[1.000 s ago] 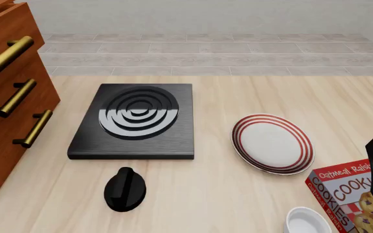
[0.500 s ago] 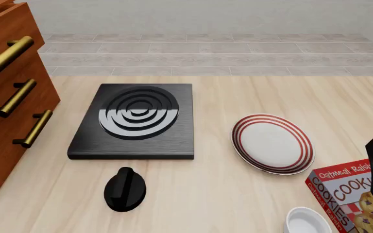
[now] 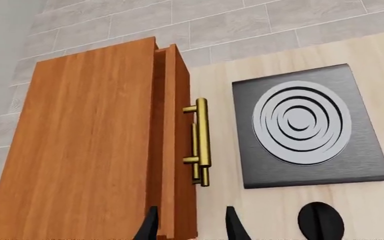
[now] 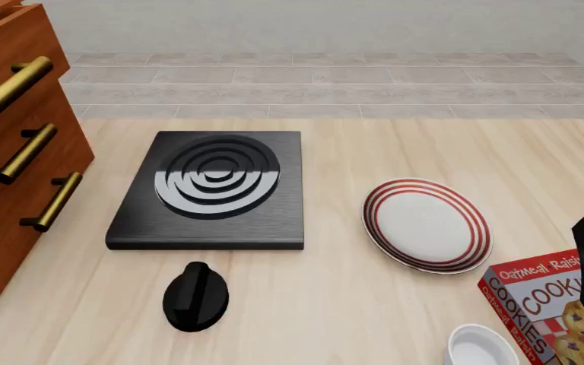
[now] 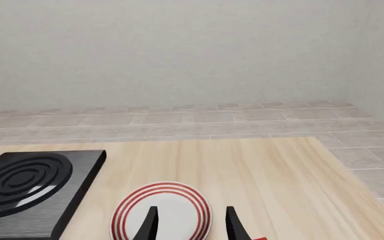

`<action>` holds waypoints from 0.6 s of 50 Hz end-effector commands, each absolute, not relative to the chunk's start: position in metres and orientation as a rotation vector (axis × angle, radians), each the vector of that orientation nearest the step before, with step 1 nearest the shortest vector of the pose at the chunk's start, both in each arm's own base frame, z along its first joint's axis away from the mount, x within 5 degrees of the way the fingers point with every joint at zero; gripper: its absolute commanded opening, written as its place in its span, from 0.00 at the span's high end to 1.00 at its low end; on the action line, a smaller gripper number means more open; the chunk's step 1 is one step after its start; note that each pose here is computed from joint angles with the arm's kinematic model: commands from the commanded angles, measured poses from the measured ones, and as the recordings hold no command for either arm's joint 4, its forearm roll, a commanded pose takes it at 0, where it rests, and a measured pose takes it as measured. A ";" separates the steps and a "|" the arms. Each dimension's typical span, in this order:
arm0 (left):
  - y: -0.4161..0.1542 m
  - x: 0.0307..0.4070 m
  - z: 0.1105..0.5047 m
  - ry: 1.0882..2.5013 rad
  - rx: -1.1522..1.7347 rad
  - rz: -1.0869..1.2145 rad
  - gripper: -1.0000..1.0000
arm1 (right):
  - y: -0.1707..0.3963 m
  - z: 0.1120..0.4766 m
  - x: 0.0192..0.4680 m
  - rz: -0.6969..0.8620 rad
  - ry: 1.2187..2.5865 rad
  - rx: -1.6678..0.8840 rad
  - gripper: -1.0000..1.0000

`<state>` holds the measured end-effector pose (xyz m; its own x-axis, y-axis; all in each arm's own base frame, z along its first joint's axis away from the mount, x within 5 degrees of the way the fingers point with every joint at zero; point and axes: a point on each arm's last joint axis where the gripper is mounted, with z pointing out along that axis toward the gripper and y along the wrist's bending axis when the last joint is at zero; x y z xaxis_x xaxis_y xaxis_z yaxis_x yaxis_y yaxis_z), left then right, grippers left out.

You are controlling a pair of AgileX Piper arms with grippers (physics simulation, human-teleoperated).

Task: Pick the akita bowl in the top layer of the wooden cabinet and place it on the plate.

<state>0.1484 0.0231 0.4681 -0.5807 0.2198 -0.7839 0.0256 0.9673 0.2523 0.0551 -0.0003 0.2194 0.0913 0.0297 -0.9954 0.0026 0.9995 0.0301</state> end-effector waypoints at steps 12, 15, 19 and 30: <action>0.030 0.149 0.460 2.210 0.173 0.307 0.00 | 0.000 0.219 0.055 0.018 1.479 0.029 0.00; 0.031 0.151 0.456 2.218 0.164 0.304 0.00 | 0.000 0.219 0.055 0.019 1.479 0.029 0.00; 0.030 0.153 0.449 2.230 0.158 0.290 0.00 | 0.000 0.219 0.055 0.017 1.479 0.028 0.00; 0.031 0.156 0.437 2.247 0.134 0.281 0.00 | 0.000 0.219 0.055 0.019 1.480 0.027 0.00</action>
